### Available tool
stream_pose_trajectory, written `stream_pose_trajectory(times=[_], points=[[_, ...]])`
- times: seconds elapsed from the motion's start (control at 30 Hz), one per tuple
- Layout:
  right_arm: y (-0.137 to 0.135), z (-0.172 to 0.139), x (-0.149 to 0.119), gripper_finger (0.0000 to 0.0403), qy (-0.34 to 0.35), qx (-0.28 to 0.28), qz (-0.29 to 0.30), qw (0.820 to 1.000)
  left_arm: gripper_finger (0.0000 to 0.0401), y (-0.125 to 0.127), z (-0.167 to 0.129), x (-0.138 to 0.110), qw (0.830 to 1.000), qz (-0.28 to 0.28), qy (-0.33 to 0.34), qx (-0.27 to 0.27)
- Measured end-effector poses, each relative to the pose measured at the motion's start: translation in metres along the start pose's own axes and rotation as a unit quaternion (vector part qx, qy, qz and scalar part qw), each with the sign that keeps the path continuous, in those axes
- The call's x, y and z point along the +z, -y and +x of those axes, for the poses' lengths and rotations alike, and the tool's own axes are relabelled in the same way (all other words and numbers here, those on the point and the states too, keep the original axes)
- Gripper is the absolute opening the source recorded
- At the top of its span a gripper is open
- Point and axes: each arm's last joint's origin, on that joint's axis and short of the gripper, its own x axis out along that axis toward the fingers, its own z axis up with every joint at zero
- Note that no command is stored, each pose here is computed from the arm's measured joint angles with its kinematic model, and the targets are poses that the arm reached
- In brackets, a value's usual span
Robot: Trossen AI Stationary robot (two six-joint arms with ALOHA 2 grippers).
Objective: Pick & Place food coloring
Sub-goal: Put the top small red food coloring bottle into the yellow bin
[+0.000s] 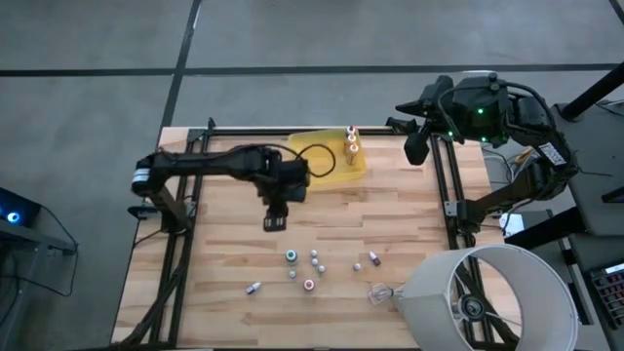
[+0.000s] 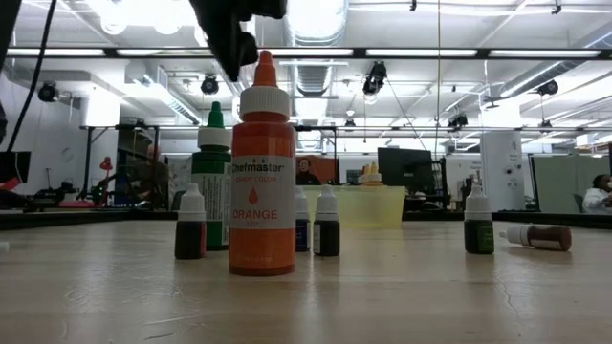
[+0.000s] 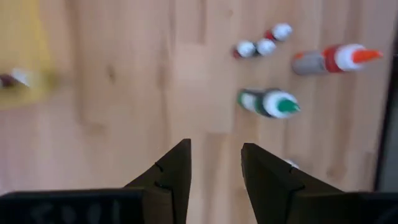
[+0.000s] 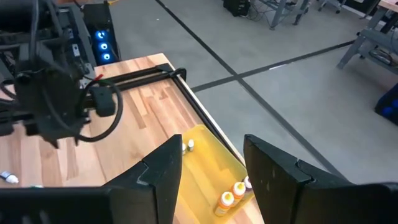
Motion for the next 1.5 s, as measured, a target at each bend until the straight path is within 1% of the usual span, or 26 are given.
stream_pose_trajectory(times=[0.07, 0.13, 0.2, 0.3, 0.47, 0.67, 0.8, 1.1, 1.27, 1.5], points=[[0.000, 0.000, 0.000, 0.0164, -0.001, 0.000, 0.000, 1.000, 0.0113, 0.005, 0.003, -0.004, 0.999, -0.013, -0.012, -0.029], [0.000, 0.001, 0.000, 0.0165, -0.001, 0.000, 0.000, 1.000, 0.0113, 0.013, 0.006, -0.011, 0.997, -0.018, -0.038, -0.057], [0.000, 0.001, 0.000, 0.0165, -0.001, 0.000, 0.000, 1.000, 0.0113, 0.020, 0.009, -0.016, 0.996, -0.018, -0.055, -0.074], [0.000, 0.001, 0.000, 0.0164, -0.001, 0.000, 0.000, 1.000, 0.0113, 0.029, 0.015, -0.024, 0.994, -0.020, -0.080, -0.076], [0.000, 0.001, 0.000, 0.0164, -0.001, 0.000, -0.001, 1.000, 0.0113, 0.040, 0.020, -0.028, 0.993, -0.017, -0.092, -0.077], [0.000, 0.001, -0.001, 0.0162, -0.002, 0.000, -0.001, 1.000, 0.0113, 0.044, 0.025, -0.032, 0.992, 0.004, -0.098, -0.076], [0.000, 0.002, -0.001, 0.0164, -0.003, 0.000, -0.001, 1.000, 0.0113, 0.041, 0.028, -0.028, 0.995, 0.029, -0.076, -0.060], [-0.002, 0.005, -0.003, 0.0164, -0.010, -0.001, 0.000, 1.000, 0.0113, 0.029, 0.032, -0.009, 0.998, 0.017, 0.005, -0.058], [-0.003, 0.008, -0.005, 0.0165, -0.016, -0.002, 0.002, 1.000, 0.0113, 0.023, 0.031, -0.003, 0.998, 0.028, 0.040, -0.042], [-0.004, 0.013, -0.008, 0.0164, -0.026, -0.003, 0.000, 1.000, 0.0113, 0.021, 0.033, 0.006, 0.996, 0.044, 0.074, -0.036]])
